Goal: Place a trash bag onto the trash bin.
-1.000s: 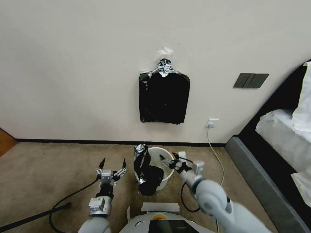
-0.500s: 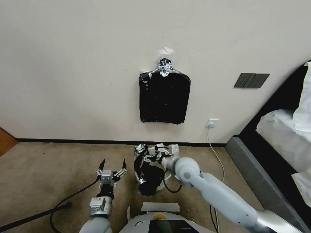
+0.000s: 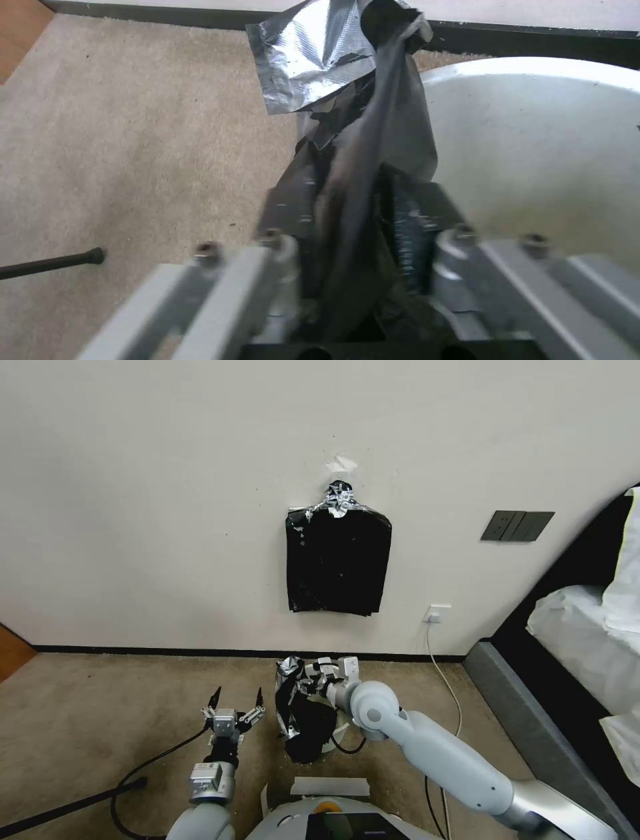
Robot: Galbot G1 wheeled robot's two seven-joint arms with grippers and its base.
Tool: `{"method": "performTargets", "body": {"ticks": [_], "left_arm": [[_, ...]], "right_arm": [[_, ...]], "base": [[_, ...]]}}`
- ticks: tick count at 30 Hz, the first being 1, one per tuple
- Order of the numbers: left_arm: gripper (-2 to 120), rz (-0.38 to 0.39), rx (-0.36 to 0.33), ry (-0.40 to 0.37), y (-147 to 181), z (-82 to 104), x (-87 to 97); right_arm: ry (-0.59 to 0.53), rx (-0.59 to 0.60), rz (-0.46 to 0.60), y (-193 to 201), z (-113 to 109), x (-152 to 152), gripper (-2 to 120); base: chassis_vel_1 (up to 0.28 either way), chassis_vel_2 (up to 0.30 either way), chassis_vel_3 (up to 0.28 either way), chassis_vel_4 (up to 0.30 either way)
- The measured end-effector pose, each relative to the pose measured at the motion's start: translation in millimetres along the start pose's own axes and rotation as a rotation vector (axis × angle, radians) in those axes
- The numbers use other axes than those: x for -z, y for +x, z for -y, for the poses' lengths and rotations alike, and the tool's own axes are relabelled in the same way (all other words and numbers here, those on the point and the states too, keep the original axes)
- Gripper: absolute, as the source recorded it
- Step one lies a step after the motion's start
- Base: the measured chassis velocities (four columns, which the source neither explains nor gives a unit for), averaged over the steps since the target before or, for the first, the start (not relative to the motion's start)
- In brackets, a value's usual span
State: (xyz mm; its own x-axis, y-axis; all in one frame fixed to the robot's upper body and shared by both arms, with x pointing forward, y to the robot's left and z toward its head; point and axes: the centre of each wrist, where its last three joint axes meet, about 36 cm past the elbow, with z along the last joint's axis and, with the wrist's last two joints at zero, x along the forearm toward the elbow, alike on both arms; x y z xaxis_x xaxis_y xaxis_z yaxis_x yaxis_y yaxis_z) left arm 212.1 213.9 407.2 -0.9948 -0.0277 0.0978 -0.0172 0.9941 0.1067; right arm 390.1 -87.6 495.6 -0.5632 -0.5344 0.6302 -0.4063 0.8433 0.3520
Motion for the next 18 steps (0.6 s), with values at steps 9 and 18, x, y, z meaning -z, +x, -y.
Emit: {"method": "performTargets", "body": {"ticks": [9, 18], "left_arm": [[100, -0.097, -0.037, -0.013, -15.6, 16.9, 13.4], [100, -0.215, -0.071, -0.002, -37.7, 35.8, 21.9]], "right_arm": [[0.072, -0.019, -0.002, 7.2, 8.0, -2.0, 0], [0.159, -0.083, -0.007, 12.2, 29.6, -5.4, 0]], "base": [[0.0, 0.0, 0.0, 0.0], [0.0, 0.0, 0.0, 0.0]]}}
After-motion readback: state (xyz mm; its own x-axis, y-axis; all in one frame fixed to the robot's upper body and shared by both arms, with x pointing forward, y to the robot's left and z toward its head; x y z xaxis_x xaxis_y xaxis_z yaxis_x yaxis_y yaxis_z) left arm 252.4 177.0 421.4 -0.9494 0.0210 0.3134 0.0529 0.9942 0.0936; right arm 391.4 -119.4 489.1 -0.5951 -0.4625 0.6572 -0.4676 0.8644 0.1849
